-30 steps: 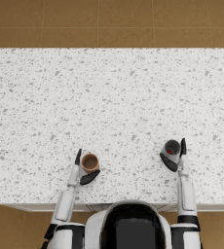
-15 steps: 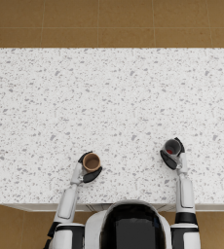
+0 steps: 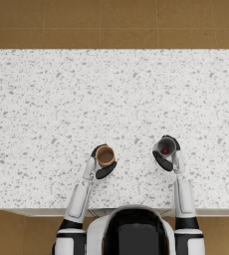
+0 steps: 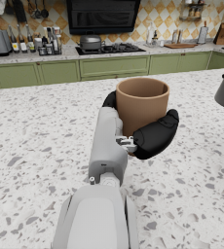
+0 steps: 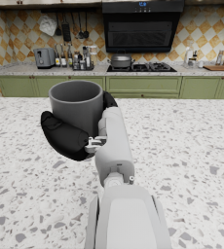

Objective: Pick up two cups and pour the berry on the right into the cup on the left

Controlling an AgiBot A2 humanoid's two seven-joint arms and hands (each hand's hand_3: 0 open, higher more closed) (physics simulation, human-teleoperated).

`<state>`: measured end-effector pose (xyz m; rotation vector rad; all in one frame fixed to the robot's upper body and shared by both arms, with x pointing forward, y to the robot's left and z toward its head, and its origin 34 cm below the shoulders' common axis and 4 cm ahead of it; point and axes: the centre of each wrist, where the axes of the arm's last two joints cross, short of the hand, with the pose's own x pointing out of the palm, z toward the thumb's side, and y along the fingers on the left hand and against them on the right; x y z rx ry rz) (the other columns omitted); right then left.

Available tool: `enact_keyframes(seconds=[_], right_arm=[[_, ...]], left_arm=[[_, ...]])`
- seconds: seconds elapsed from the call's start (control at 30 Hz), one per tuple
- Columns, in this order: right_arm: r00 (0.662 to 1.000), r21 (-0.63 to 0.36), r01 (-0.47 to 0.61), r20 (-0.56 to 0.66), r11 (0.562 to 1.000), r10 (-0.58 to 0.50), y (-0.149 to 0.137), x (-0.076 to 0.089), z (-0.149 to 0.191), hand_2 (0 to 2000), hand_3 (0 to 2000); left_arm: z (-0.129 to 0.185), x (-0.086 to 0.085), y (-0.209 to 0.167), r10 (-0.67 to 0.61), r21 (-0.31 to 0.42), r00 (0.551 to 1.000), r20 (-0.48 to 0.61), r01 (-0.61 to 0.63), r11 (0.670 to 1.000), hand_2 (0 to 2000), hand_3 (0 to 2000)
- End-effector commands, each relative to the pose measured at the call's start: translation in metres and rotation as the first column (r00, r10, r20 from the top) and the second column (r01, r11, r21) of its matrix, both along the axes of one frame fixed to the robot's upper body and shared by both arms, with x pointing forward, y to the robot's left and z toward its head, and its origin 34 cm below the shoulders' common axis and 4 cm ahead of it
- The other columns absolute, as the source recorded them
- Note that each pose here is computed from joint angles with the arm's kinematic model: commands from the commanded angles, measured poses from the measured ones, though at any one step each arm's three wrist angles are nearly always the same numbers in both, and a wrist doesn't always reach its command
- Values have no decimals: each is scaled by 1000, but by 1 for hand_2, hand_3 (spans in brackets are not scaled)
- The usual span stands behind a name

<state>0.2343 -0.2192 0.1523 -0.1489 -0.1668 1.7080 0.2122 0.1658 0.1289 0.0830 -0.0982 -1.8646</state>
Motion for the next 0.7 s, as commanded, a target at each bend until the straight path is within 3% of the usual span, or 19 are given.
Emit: enact_keyframes(seconds=[0.03,0.17,0.3,0.7], right_arm=[[989,-15,-27,146,1000,28,12,15,39,2000,1280],[984,-121,0,178,993,21,18,24,45,2000,1280],[966,-227,7,253,974,52,34,24,61,2000,1280],[906,-482,166,418,860,60,61,33,96,2000,1280]], left_arm=[[23,28,-24,-23,-36,996,86,26,999,2000,1280],[23,38,-29,-12,73,993,116,3,997,2000,1280],[23,36,-37,-34,147,989,141,13,989,2000,1280],[16,46,-47,-40,166,993,113,21,986,2000,1280]])
